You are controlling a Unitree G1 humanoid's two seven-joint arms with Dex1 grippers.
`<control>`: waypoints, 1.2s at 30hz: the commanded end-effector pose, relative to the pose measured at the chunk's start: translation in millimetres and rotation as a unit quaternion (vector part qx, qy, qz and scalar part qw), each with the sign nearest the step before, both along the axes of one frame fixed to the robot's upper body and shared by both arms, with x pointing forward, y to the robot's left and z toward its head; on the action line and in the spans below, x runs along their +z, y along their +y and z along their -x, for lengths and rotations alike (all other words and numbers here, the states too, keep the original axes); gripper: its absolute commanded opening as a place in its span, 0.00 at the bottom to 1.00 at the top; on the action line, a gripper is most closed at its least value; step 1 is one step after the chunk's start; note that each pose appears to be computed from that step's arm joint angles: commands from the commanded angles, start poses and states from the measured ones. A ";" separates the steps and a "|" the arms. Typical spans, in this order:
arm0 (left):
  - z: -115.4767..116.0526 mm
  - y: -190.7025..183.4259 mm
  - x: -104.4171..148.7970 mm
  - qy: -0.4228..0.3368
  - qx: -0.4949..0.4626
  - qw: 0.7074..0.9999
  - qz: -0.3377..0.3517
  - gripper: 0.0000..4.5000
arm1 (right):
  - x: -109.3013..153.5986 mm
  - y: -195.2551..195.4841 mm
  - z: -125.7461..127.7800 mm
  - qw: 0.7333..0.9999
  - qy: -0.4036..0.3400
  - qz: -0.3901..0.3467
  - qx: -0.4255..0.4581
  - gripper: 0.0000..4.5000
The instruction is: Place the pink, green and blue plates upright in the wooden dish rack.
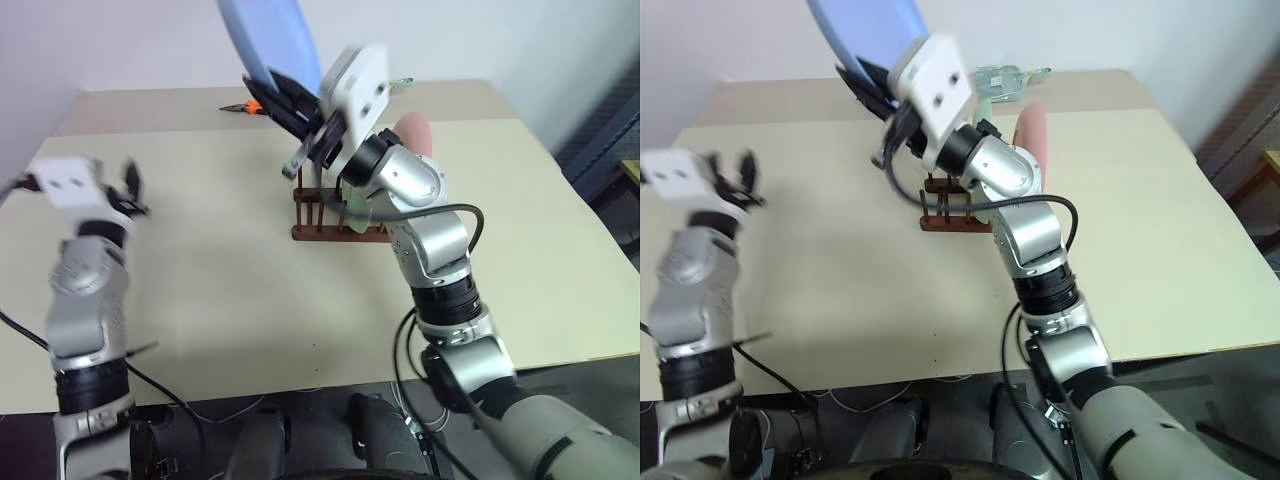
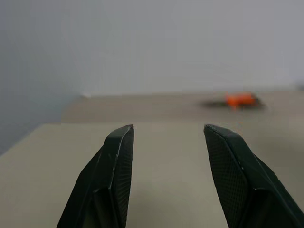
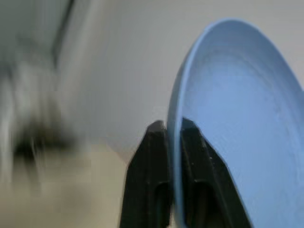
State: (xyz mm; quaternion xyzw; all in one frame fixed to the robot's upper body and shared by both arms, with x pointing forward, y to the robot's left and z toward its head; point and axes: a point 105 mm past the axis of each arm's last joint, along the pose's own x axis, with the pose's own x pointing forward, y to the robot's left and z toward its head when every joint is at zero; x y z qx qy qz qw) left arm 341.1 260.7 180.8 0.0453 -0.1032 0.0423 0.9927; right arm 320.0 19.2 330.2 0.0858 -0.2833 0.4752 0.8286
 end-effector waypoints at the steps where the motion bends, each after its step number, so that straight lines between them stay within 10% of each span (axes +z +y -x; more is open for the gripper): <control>1: 3.9 -20.6 4.7 -0.027 -0.034 0.999 -0.034 0.53 | 8.8 -8.5 7.3 0.993 0.081 -0.071 0.039 0.00; 12: 5.9 -46.2 -19.2 -0.007 -0.094 0.995 -0.025 0.53 | -32.9 -9.2 -19.9 0.951 0.287 -0.117 0.007 0.00; 33: 42.8 -96.1 -80.2 0.137 -0.301 0.940 -0.080 0.53 | -55.9 -2.4 -41.7 0.916 0.384 -0.116 -0.013 0.00; 36: 40.8 -100.0 -78.9 0.133 -0.303 0.941 -0.076 0.54 | -48.9 -3.1 -43.0 0.933 0.347 -0.094 -0.031 0.23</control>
